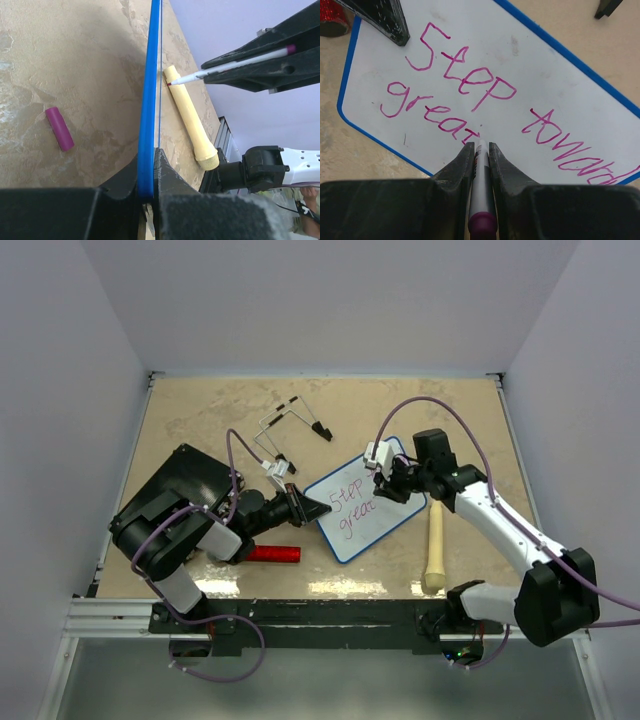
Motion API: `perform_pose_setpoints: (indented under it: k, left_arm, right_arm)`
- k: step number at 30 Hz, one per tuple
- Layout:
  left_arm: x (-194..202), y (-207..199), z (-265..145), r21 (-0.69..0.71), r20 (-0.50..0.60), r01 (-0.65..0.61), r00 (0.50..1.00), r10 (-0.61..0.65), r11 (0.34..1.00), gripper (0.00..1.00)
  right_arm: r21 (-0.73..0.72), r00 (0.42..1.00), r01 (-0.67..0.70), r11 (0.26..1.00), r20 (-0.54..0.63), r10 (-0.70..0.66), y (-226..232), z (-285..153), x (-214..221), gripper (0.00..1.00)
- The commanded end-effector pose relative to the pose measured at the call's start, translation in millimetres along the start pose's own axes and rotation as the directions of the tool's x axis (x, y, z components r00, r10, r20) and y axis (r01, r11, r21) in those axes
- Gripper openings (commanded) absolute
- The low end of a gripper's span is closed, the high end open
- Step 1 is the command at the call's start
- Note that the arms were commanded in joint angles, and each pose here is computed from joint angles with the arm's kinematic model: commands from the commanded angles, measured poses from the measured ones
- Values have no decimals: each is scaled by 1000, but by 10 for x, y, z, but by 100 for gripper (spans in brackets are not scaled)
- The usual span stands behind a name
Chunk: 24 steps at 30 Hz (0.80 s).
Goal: Write a sentence on the whiteboard
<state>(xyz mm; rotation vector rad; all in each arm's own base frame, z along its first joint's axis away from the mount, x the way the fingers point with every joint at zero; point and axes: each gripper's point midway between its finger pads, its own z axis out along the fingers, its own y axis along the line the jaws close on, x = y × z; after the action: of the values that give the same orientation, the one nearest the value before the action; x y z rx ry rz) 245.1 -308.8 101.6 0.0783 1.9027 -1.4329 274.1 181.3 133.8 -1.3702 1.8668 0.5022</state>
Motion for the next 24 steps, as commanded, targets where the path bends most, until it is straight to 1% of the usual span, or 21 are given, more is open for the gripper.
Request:
perform_pose_setpoints:
  k: [1, 16, 24]
  left_arm:
    - [-5, -109, 17, 58, 1, -57, 998, 58, 997, 0]
    - [-5, -106, 22, 58, 1, -57, 998, 57, 997, 0]
    - [-5, -112, 11, 60, 3, -59, 998, 59, 996, 0]
  right_arm:
    - [35, 989, 69, 997, 127, -73, -100, -145, -438, 0]
    - [-15, 995, 25, 1000, 96, -23, -74, 40, -295, 0]
    - [-19, 997, 10, 1000, 72, -8, -85, 92, -223, 0]
